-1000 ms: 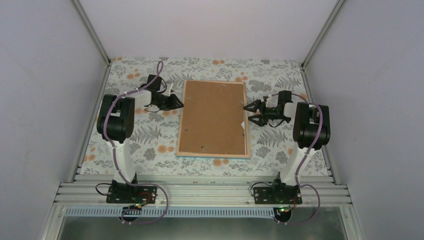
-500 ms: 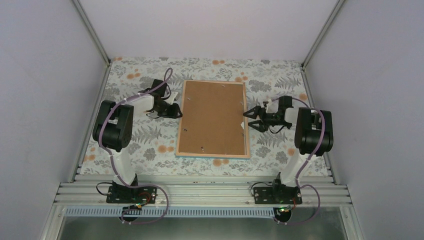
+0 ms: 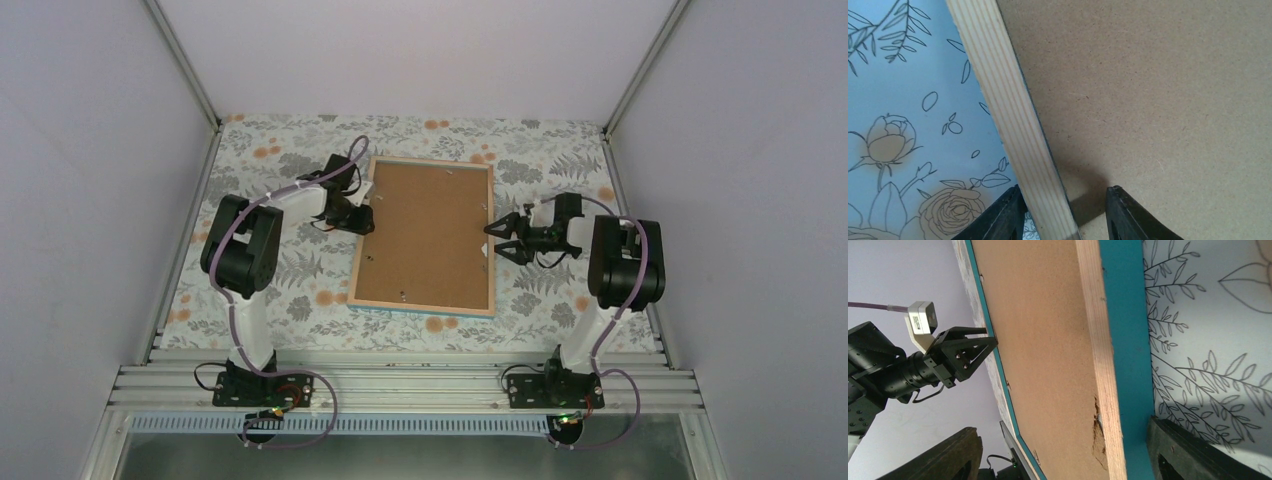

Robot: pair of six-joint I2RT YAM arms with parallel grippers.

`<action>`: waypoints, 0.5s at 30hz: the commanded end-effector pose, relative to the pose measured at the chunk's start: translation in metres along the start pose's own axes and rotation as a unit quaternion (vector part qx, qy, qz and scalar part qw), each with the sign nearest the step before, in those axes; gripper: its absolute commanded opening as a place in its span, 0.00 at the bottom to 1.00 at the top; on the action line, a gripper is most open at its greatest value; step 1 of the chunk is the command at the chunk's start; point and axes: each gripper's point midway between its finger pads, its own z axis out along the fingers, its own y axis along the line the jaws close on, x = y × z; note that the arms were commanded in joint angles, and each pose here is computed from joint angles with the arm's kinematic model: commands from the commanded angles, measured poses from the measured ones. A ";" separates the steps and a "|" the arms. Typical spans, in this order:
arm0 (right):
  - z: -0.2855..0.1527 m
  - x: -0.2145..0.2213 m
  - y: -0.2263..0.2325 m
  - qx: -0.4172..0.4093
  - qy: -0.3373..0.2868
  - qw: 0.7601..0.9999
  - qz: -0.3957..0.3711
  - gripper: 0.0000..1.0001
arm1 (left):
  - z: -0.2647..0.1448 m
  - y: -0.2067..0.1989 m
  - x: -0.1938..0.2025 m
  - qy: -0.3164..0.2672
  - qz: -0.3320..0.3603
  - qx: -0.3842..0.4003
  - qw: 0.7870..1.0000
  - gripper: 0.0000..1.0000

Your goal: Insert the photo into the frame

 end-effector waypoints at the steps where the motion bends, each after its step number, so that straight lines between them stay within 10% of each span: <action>1: 0.016 0.018 -0.020 0.042 0.034 0.998 0.023 0.83 | 0.017 0.008 0.024 0.047 0.005 -0.029 0.998 0.43; 8: -0.023 -0.037 0.035 0.075 -0.054 0.983 -0.161 0.93 | -0.054 -0.008 -0.034 -0.096 0.075 -0.030 0.992 0.97; 15: -0.061 -0.069 0.119 0.129 -0.118 0.906 -0.386 1.00 | -0.149 -0.042 -0.066 -0.234 0.214 -0.040 0.947 1.00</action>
